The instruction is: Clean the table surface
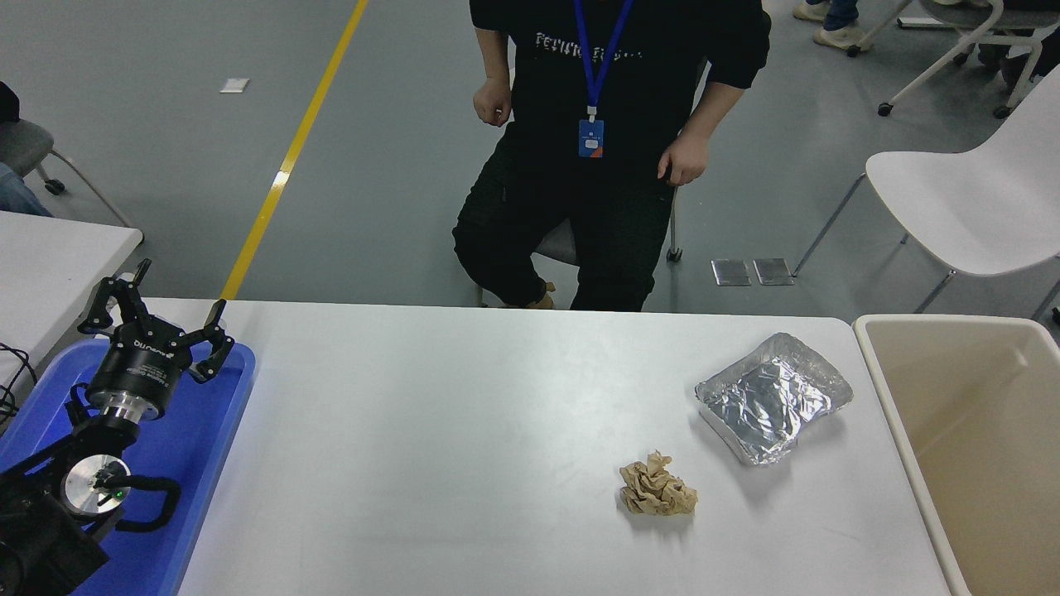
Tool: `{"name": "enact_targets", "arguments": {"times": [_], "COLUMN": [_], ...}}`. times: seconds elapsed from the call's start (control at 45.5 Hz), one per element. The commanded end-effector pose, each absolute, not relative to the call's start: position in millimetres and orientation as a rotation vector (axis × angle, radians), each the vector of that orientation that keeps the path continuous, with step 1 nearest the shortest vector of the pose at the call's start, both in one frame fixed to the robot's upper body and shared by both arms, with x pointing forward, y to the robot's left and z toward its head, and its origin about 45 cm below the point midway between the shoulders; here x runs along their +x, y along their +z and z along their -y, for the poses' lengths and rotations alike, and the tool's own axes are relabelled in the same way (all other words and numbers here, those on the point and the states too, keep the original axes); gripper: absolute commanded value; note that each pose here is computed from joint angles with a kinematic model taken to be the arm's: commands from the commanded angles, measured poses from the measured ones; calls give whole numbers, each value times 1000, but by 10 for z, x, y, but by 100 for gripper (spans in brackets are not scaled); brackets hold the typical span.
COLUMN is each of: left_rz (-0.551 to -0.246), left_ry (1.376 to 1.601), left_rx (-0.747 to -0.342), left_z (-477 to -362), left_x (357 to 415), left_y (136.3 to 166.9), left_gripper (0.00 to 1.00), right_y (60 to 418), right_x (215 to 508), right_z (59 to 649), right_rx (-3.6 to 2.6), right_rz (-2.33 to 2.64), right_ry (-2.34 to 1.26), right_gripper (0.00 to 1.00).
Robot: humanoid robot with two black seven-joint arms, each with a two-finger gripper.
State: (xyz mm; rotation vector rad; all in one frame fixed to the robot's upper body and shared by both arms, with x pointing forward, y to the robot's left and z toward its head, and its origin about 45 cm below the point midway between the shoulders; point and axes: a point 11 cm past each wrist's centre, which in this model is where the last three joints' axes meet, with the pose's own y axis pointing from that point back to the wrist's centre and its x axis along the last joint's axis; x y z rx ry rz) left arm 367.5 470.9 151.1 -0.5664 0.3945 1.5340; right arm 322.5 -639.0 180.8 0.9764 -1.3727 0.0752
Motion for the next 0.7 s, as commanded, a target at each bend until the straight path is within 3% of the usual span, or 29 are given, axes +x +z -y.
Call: {"name": "enact_targets", "arguments": {"times": [0.0,0.681], "left_rz": [-394,-394], "left_ry": [1534,1534], "left_rx": [-566,-566], "left_z": [-4709,-4709], "left_x": [3675,3675], "left_y": [1511,1511], "left_gripper": [100,100], "right_y": [1330,652], "right_x": [3184,3046], "right_z": [6070,5518], "right_rx": [1011,1085], "right_rz": [1313,1236], "right_ry": [47,28], "right_gripper": [0,0]}}
